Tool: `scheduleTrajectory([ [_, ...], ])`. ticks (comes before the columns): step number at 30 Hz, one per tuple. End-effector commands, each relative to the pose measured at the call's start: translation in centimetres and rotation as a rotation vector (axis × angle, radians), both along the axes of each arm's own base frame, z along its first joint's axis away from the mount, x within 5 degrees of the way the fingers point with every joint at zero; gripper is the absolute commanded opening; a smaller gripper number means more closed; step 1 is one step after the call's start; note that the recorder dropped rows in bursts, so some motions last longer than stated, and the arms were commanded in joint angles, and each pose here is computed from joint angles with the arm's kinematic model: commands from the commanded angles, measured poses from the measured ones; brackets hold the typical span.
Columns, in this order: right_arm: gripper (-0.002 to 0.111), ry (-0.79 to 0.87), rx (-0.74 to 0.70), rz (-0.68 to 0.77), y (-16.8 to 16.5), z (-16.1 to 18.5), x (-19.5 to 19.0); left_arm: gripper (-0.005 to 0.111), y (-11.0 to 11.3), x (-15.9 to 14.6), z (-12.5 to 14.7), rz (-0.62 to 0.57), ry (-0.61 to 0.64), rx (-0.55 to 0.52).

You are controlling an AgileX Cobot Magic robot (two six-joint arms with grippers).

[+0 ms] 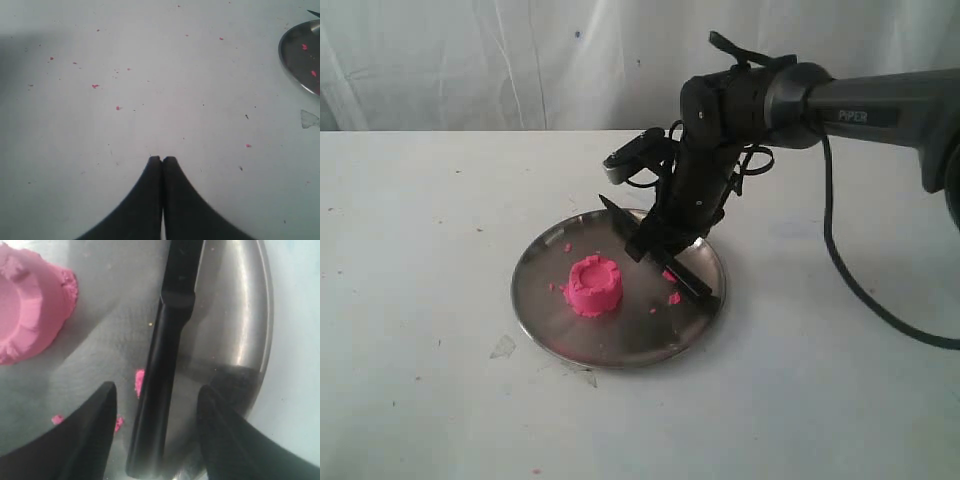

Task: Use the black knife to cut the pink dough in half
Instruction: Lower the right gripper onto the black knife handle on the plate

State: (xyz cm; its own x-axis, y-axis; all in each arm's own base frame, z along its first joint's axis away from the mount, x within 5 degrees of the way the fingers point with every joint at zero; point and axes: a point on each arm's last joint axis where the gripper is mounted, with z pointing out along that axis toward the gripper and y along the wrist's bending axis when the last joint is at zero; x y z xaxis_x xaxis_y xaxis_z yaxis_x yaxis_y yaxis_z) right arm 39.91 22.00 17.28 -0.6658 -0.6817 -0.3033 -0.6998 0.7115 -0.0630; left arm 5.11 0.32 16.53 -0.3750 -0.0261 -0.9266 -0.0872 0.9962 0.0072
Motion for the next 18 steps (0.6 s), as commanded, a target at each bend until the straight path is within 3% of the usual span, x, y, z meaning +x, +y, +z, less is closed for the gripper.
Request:
scheduleTrajectory([
  [1,0.047,0.007,-0.028,0.006,0.0,-0.8,0.3,0.0,0.0,0.0,-0.1,-0.005,-0.003,-0.001],
  [18,0.045,0.045,-0.055,-0.002,0.0,-3.4,0.6,0.0,0.0,0.0,-0.1,-0.005,-0.003,-0.001],
])
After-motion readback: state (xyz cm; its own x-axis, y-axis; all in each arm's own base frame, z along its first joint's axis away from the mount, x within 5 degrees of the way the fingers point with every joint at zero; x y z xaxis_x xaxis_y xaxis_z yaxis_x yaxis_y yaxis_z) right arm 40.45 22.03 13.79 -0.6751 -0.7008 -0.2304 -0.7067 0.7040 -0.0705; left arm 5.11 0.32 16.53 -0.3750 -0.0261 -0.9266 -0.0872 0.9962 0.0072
